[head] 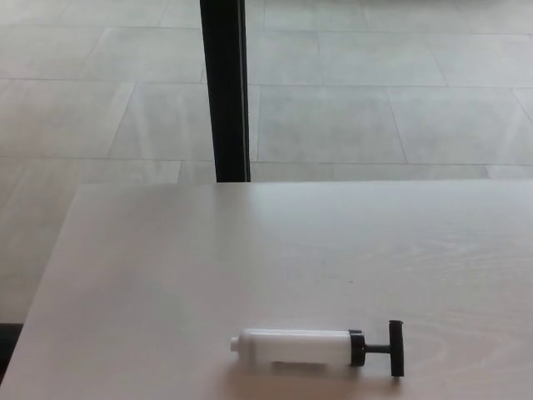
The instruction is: The robot uses its left hand to lift the air pump kept on the middle of the desk and use the right hand to pull out the handle
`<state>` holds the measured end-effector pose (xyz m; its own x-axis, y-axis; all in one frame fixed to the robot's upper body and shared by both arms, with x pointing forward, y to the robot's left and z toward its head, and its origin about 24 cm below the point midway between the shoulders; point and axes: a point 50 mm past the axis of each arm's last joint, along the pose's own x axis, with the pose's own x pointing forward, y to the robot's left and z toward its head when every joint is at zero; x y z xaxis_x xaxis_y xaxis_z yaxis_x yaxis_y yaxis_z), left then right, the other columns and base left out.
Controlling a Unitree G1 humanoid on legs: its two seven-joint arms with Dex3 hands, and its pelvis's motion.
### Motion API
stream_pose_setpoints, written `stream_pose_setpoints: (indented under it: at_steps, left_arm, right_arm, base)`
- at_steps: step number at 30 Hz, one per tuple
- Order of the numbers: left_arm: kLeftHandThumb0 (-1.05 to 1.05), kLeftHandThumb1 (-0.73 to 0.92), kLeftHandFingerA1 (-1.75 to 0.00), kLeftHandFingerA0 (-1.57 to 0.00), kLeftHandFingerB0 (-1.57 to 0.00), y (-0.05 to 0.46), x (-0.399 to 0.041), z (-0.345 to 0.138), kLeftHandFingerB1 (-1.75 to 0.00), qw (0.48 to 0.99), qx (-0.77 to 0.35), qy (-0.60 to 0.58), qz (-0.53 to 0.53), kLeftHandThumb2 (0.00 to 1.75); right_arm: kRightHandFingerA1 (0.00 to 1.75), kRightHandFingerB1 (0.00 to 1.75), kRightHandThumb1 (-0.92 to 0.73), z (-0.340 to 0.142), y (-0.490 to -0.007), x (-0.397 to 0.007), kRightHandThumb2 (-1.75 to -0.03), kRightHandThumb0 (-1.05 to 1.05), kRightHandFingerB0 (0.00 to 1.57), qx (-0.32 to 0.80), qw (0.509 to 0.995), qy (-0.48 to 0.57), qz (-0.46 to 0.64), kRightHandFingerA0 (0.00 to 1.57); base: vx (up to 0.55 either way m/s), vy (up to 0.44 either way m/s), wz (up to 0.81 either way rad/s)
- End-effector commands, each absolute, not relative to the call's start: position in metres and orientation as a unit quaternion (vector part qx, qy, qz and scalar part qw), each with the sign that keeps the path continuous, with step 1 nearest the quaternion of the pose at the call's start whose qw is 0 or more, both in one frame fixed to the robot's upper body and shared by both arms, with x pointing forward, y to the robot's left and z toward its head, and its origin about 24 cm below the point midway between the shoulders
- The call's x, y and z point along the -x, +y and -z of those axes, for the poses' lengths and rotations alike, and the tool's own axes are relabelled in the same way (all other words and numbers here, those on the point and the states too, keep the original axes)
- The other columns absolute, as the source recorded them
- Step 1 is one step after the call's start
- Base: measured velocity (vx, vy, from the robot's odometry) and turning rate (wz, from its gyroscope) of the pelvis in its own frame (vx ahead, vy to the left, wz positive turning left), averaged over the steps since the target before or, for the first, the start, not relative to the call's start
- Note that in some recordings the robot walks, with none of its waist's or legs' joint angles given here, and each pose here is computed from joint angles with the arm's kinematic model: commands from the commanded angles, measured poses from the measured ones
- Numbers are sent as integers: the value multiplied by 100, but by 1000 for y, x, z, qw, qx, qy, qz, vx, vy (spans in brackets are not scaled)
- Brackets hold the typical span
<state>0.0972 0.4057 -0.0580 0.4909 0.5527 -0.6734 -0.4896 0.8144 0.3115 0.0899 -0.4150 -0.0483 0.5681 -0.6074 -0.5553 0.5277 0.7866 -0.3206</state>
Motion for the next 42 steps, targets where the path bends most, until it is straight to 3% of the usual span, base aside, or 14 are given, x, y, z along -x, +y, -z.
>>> stream_pose_setpoints:
  at_steps: [1, 2, 6, 19, 20, 22, 23, 24, 29, 30, 32, 34, 36, 42]
  left_arm:
    - [-60, 73, -58, -55, -42, 429, -84, 36, -43, 871, 54, 336, -355, 62]
    - [-63, 56, -64, -51, -34, 432, -82, 34, -53, 867, 56, 327, -373, 92]
    - [-56, 71, -59, -57, -42, 447, -98, 15, -44, 860, 83, 263, -430, 62]
    - [-69, 63, -63, -50, -46, 441, -231, -146, -48, 934, -9, 8, -356, 62]
    - [-62, 64, -59, -49, -48, 419, -258, -173, -49, 944, -29, -47, -325, 59]
    - [-64, 68, -57, -46, -46, 396, -277, -187, -48, 953, -57, -79, -286, 61]
    - [-65, 56, -64, -44, -41, 385, -284, -192, -58, 957, -60, -89, -268, 97]
    - [-58, 72, -56, -44, -45, 376, -290, -194, -47, 961, -64, -97, -251, 62]
    - [-55, 54, -58, -35, -25, 320, -321, -197, -51, 978, -111, -104, -143, 94]
    - [-64, 64, -52, -49, -41, 302, -328, -194, -43, 980, -131, -93, -114, 62]
    - [-62, 69, -51, -49, -41, 283, -330, -193, -42, 980, -159, -83, -83, 61]
    - [-53, 50, -67, -45, -26, 255, -335, -188, -53, 979, -182, -85, -25, 97]
    - [-70, 59, -57, -43, -38, 226, -339, -173, -45, 975, -208, -70, 21, 63]
    - [-59, 60, -62, -43, -39, 190, -344, -152, -47, 955, -275, -61, 90, 57]
  right_arm:
    - [38, 24, -76, 19, -443, -75, -63, -77, 5, -9, 898, 219, 382, 19]
    - [40, 20, -80, 15, -448, -72, -65, -75, 5, -11, 893, 214, 396, 21]
    - [45, 20, -77, -7, -467, -72, -64, -75, 8, -26, 882, 164, 440, 34]
    - [41, 21, -80, -137, -483, -167, -66, -74, 8, 43, 930, -75, 358, 23]
    - [53, 40, -66, -158, -466, -193, -100, -82, 8, 84, 939, -105, 318, 23]
    - [54, 35, -79, -171, -449, -211, -64, -81, 19, 108, 946, -128, 278, 29]
    - [61, 42, -78, -176, -440, -219, -63, -85, 21, 115, 949, -137, 260, 32]
    - [63, 46, -77, -179, -433, -224, -63, -86, 23, 121, 951, -141, 246, 34]
    - [67, 51, -77, -191, -386, -252, -63, -94, 20, 144, 965, -161, 149, 31]
    - [59, 47, -63, -191, -375, -256, -103, -84, 9, 154, 965, -161, 138, 27]
    - [46, 31, -82, -190, -365, -259, -65, -81, 15, 169, 963, -160, 133, 27]
    - [52, 50, -49, -186, -354, -263, -108, -38, 0, 173, 965, -158, 113, 5]
    - [53, 41, -63, -179, -342, -271, -97, -82, 8, 175, 968, -156, 94, 20]
    - [54, 39, -63, -168, -328, -283, -101, -78, 4, 175, 971, -142, 80, 24]
  base:
    - [0, 0, 0]
    - [0, 0, 0]
    - [0, 0, 0]
    - [0, 0, 0]
    - [0, 0, 0]
    - [0, 0, 0]
    - [0, 0, 0]
    - [0, 0, 0]
    - [0, 0, 0]
    - [0, 0, 0]
    - [0, 0, 0]
    - [0, 0, 0]
    - [0, 0, 0]
    - [0, 0, 0]
